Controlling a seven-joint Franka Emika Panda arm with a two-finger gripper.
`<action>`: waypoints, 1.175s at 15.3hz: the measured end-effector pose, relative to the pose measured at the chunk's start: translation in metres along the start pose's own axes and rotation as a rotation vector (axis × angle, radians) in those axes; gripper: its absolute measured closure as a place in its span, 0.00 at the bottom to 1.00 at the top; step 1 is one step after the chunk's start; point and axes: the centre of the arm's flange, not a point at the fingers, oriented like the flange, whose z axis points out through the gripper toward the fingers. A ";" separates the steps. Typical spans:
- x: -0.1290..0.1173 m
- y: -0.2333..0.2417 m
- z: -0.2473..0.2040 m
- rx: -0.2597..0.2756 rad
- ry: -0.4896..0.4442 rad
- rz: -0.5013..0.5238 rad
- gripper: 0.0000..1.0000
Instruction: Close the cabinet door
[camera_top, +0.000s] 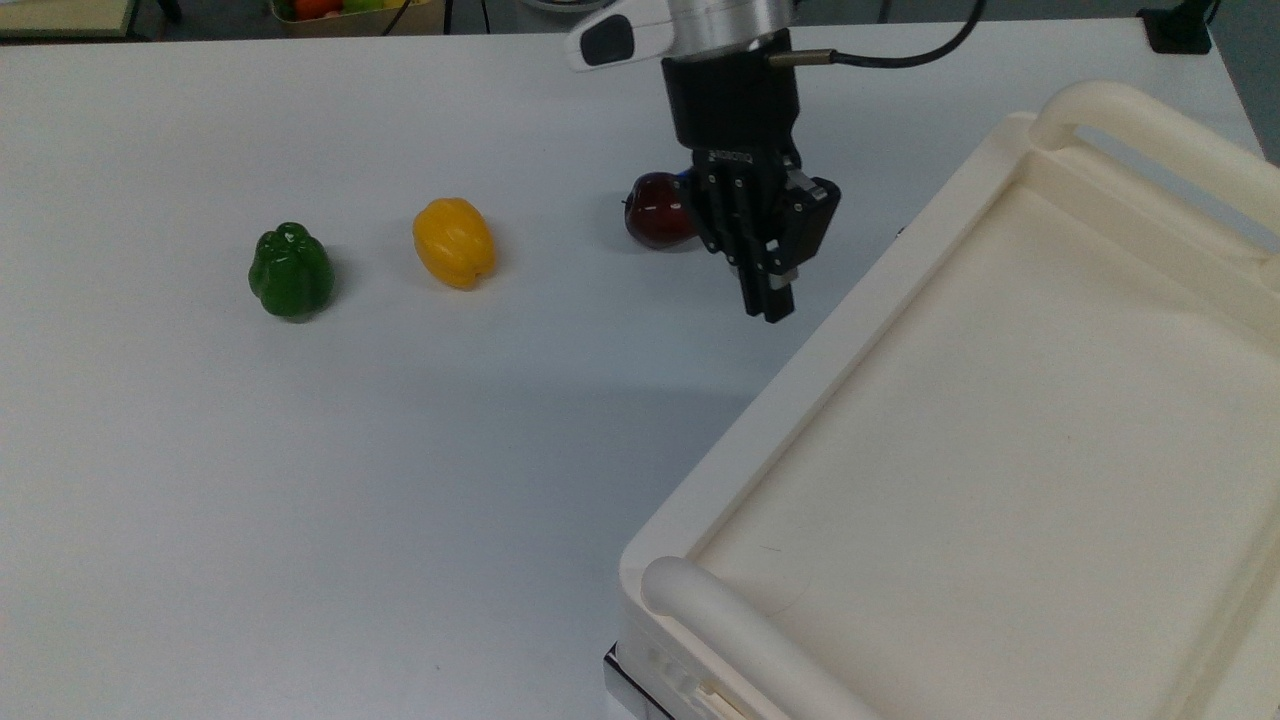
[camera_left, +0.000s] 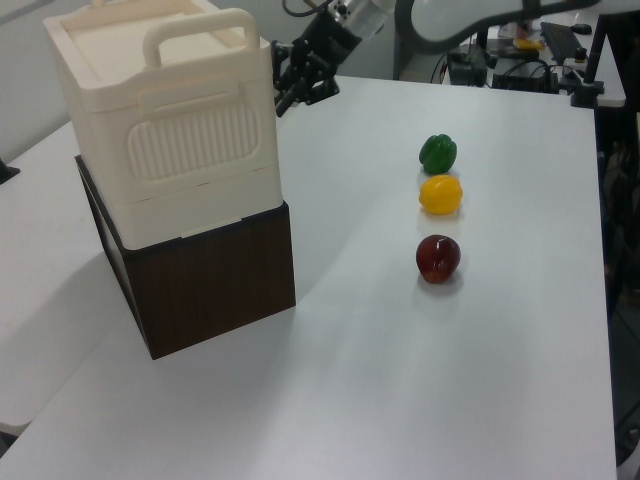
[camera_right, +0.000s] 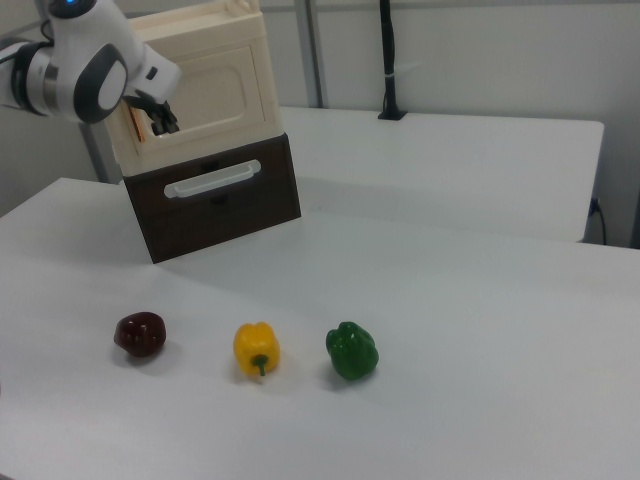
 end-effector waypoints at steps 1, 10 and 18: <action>0.008 0.008 -0.005 -0.049 -0.023 -0.034 0.82; 0.077 0.110 -0.063 -0.372 -0.350 -0.522 0.70; 0.096 0.187 -0.119 -0.473 -0.465 -0.754 0.06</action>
